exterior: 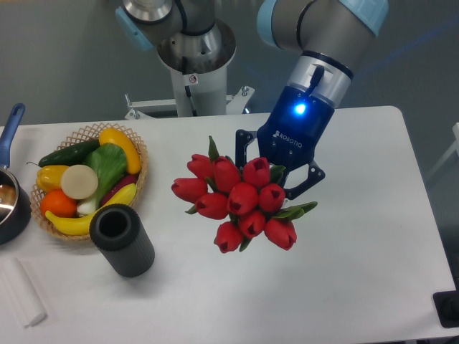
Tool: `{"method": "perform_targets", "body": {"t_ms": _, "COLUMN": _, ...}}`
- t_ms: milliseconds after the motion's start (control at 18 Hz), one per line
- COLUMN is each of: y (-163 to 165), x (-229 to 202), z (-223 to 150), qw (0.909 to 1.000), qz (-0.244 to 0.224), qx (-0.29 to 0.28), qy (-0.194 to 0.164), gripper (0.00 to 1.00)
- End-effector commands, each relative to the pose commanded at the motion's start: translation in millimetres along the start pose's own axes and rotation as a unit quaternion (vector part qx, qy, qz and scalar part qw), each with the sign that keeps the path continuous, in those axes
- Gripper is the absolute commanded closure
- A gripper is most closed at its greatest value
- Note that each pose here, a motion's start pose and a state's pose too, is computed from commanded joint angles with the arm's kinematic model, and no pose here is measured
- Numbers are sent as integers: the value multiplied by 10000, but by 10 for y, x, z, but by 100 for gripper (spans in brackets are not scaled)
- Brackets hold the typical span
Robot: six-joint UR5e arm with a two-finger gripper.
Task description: Insert the flowers into the vase
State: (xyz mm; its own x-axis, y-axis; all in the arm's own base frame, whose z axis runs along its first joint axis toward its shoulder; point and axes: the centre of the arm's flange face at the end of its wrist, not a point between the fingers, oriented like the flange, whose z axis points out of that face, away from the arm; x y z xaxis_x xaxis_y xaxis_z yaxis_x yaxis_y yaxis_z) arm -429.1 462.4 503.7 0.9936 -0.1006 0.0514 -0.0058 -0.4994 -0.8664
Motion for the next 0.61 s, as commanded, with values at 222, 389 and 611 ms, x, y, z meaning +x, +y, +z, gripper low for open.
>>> {"method": "perform_targets", "body": {"t_ms": 222, "y": 5, "x": 10, "z": 22, "qw": 10000, "qz": 13, "qx": 11, "qy": 11, "gripper": 64}}
{"method": "perform_targets", "body": {"t_ms": 389, "y": 18, "x": 19, "z": 36, "qw": 10000, "qz": 16, "qx": 10, "qy": 18, "gripper": 64}}
{"method": "perform_targets", "body": {"t_ms": 611, "y": -1, "x": 1, "z": 45, "qw": 10000, "qz": 39, "qx": 18, "qy": 14, "gripper": 64}}
